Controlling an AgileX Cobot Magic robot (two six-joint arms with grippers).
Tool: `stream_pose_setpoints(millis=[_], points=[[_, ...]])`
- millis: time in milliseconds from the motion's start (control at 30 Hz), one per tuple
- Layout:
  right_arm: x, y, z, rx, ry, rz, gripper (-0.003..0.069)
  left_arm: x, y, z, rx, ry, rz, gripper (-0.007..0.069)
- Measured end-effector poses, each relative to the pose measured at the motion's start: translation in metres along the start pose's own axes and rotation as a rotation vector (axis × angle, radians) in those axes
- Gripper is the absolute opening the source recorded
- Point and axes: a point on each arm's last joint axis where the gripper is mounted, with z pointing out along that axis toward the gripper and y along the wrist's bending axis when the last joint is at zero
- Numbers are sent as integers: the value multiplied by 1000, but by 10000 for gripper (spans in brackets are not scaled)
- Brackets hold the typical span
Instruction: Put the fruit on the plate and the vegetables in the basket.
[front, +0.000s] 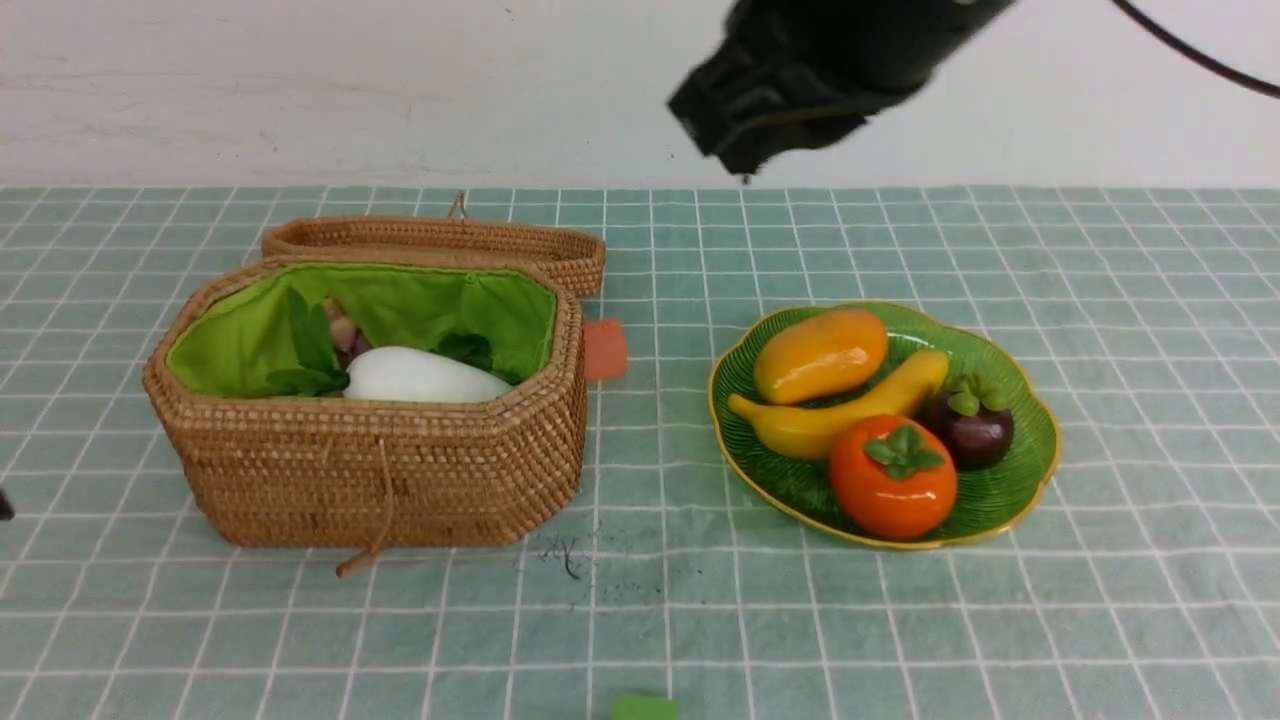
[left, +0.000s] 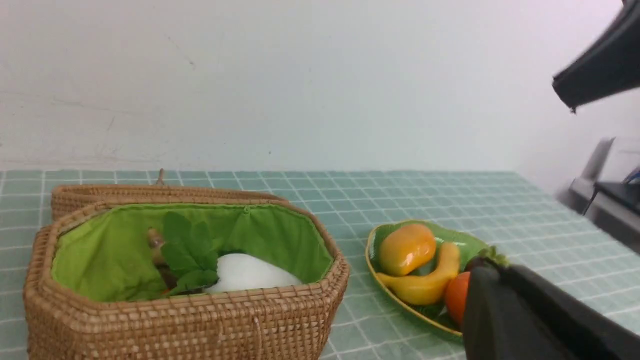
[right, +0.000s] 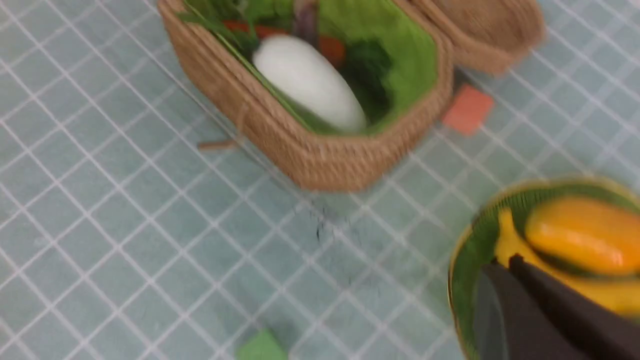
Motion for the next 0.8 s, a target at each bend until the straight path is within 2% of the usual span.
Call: stream_pose_setpoints(millis=[167, 200, 400, 567, 800], points=[[59, 6, -38, -1, 57, 133, -10, 26, 10, -19, 23, -63, -12, -13], [86, 8, -42, 2, 103, 193, -4, 37, 12, -17, 21, -45, -8, -13], [147, 13, -55, 8, 153, 307, 4, 48, 16, -15, -9, 2, -6, -13], [172, 15, -62, 7, 163, 320, 6, 53, 21, -15, -55, 44, -7, -13], [177, 16, -69, 6, 145, 325, 14, 57, 25, -16, -108, 95, -12, -13]])
